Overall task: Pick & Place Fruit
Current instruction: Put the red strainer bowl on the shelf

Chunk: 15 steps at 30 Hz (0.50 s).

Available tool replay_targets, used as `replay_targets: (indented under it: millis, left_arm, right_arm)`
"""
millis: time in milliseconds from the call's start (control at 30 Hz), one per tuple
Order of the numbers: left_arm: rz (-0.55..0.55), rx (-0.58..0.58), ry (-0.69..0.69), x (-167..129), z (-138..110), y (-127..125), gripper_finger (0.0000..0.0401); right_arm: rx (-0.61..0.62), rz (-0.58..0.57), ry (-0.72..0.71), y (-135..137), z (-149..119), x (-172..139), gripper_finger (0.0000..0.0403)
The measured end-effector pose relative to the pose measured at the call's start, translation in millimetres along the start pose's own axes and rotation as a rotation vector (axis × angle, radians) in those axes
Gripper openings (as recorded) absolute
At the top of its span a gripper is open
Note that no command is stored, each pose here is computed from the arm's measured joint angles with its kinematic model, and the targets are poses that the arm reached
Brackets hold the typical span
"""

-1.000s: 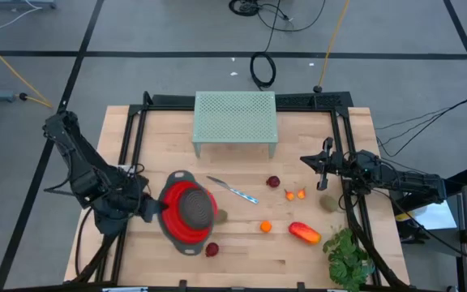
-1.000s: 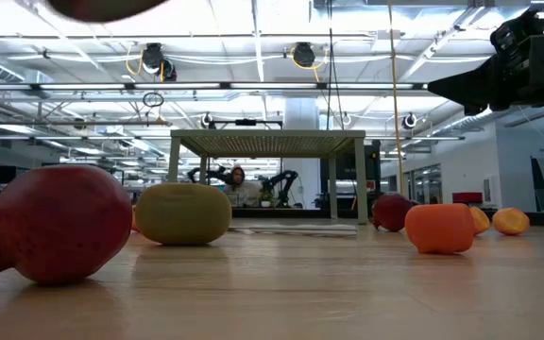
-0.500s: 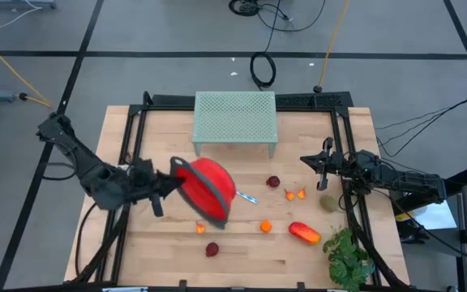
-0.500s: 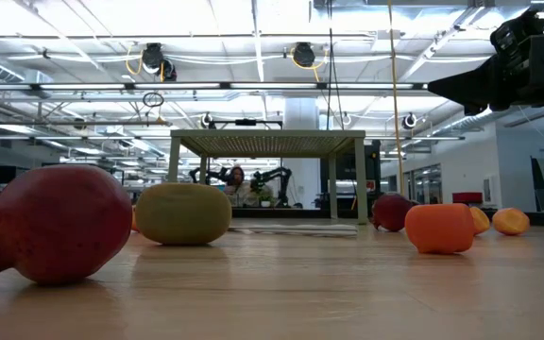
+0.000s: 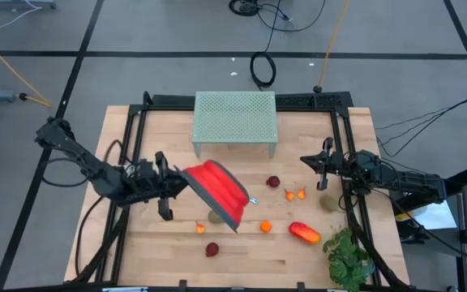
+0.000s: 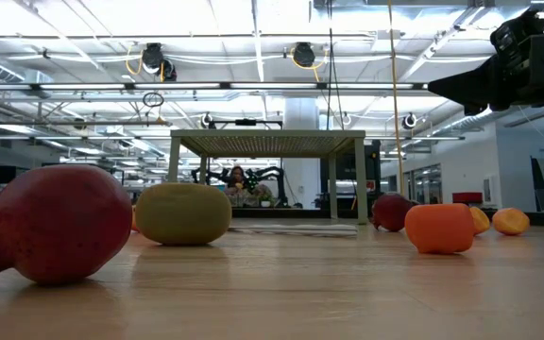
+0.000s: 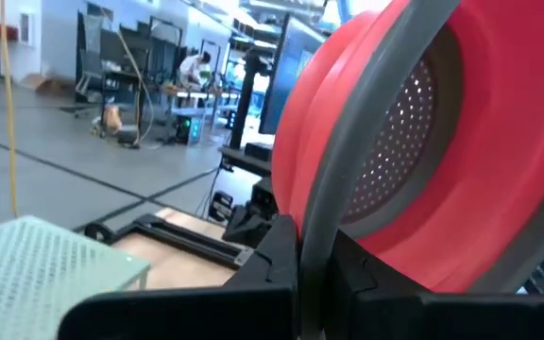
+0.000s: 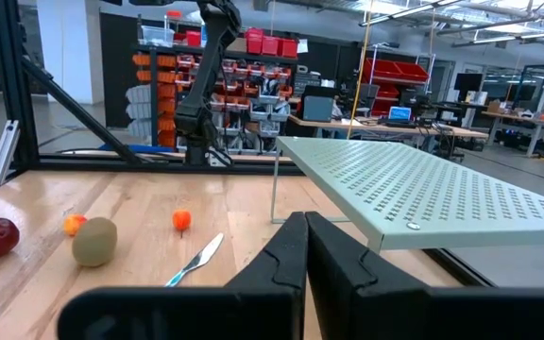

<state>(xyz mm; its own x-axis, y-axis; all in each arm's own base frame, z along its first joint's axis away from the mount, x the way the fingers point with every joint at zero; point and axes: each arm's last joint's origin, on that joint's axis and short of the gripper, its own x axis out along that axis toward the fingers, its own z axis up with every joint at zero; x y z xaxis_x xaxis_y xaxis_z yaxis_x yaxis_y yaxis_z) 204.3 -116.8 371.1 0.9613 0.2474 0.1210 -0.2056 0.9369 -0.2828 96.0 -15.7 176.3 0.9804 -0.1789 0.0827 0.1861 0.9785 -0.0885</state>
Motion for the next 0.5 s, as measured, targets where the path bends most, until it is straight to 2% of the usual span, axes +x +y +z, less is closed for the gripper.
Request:
replay_targets:
  millis: [100, 333, 500]
  left_arm:
    - [0.027, -0.104, -0.007, 4.4, -1.0, 2.8, 0.0004]
    - [0.181, -0.464, -0.06, 16.6, -1.3, 20.6, 0.0004]
    - [0.245, -0.692, -0.097, 26.6, -2.8, 35.1, 0.0004]
  right_arm:
    - [0.0, 0.0, 0.0, 0.0, 0.0, 0.0, 0.0]
    - [0.0, 0.0, 0.0, 0.0, 0.0, 0.0, 0.0]
    - [0.0, 0.0, 0.0, 0.0, 0.0, 0.0, 0.0]
